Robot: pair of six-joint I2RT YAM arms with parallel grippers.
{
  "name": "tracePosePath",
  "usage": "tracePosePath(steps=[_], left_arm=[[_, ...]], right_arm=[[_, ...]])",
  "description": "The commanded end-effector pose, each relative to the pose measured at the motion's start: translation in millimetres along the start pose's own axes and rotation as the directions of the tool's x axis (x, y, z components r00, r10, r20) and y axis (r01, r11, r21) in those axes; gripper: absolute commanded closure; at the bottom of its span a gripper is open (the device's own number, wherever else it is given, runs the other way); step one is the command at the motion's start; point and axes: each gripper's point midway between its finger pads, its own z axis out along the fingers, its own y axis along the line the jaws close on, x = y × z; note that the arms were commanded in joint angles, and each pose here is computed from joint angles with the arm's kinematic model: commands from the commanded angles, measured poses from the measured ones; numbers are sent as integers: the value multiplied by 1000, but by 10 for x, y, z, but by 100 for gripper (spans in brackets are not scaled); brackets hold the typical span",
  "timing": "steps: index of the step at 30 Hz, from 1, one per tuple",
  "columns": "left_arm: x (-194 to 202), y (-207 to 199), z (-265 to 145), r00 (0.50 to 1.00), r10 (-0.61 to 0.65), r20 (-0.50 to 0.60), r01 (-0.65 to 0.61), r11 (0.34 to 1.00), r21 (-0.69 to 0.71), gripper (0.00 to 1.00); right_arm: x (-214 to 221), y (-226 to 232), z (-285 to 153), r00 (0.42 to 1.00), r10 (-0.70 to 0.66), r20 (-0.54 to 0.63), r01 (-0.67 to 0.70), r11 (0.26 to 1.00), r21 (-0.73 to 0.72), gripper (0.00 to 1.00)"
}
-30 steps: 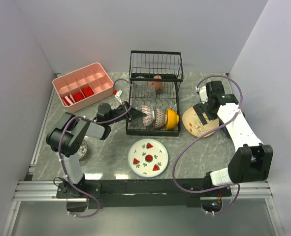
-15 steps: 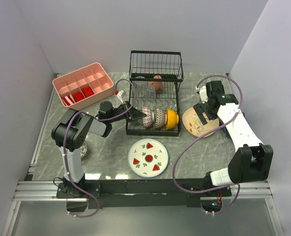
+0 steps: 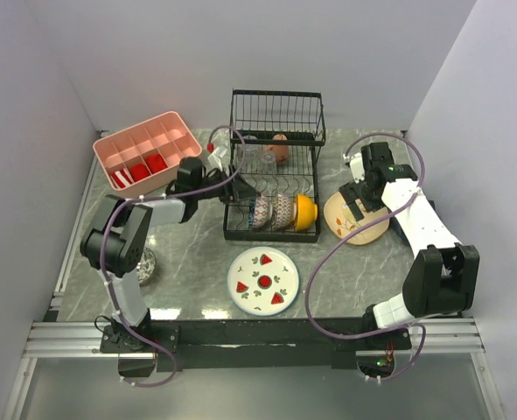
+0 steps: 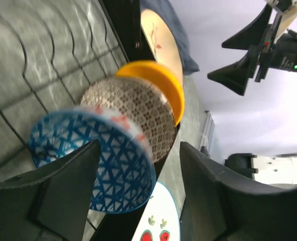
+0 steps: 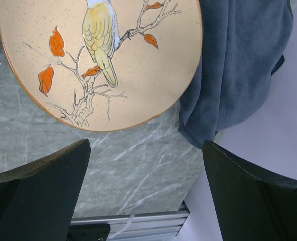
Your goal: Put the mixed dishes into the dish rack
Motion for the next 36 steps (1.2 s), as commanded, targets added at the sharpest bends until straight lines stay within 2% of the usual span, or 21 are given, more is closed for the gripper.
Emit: tracePosePath(steps=[1, 3, 5, 6, 8, 9, 11, 12, 13, 15, 16, 19, 22, 23, 25, 26, 31, 36], left_arm=[[-272, -215, -85, 980, 200, -10, -200, 977, -79, 25], [-288, -159, -133, 981, 194, -28, -196, 970, -144, 24], [-354, -205, -204, 966, 256, -44, -260, 949, -181, 23], [-303, -94, -290, 971, 226, -74, -238, 938, -253, 23], [-315, -113, -477, 955, 275, -111, -296, 907, -301, 22], [-220, -3, -660, 961, 229, -156, -272, 890, -365, 22], [-226, -51, -945, 915, 338, -222, -401, 828, -392, 21], [-43, 13, -1163, 903, 301, -306, -413, 804, -428, 22], [-119, 25, -1394, 832, 411, -371, -550, 696, -462, 21], [31, 83, -1716, 775, 408, -483, -625, 611, -486, 21], [125, 89, -2009, 730, 386, -564, -675, 536, -507, 21], [306, 125, -2555, 676, 297, -674, -726, 424, -541, 20], [473, 106, -2863, 647, 231, -726, -746, 384, -543, 20], [618, 112, -2983, 635, 178, -751, -747, 389, -539, 21], [715, 83, -3077, 640, 164, -751, -742, 386, -548, 20], [814, 132, -3196, 631, 111, -768, -745, 365, -559, 20], [1116, 192, -3348, 623, -10, -783, -718, 389, -577, 21], [1190, 240, -3345, 622, -47, -782, -704, 405, -584, 23]], right_arm=[[-228, -69, -141, 995, 9, 104, -11, 1000, 18, 0], [-248, -59, -151, 993, 8, 120, -10, 1000, 12, 0], [-262, -58, -179, 991, 9, 136, -10, 1000, 10, 0], [-277, -54, -198, 989, 12, 148, -13, 1000, 7, 0], [-286, -49, -217, 987, 10, 159, -11, 1000, 4, 0], [-296, -54, -245, 985, 11, 170, -12, 1000, 6, 0], [-308, -44, -267, 983, 7, 182, -7, 1000, -2, 0], [-325, -53, -294, 981, 6, 194, -6, 1000, 1, 0], [-342, -44, -308, 979, 4, 205, -3, 1000, -5, 0], [-394, -63, -338, 974, -2, 228, 3, 1000, -2, 0], [-418, -72, -359, 971, -1, 238, 1, 1000, -1, 0], [-547, -92, -453, 960, 14, 278, -10, 1000, -15, 0], [-660, -113, -560, 948, 29, 317, -22, 999, -28, 0], [-681, -114, -581, 945, 35, 324, -25, 999, -33, 0], [-719, -107, -629, 939, 40, 341, -26, 999, -46, 0], [-729, -97, -638, 938, 44, 344, -27, 998, -52, 0], [-733, -74, -648, 938, 51, 343, -30, 997, -67, 0], [-767, -6, -628, 937, 65, 344, -29, 994, -108, 0]])
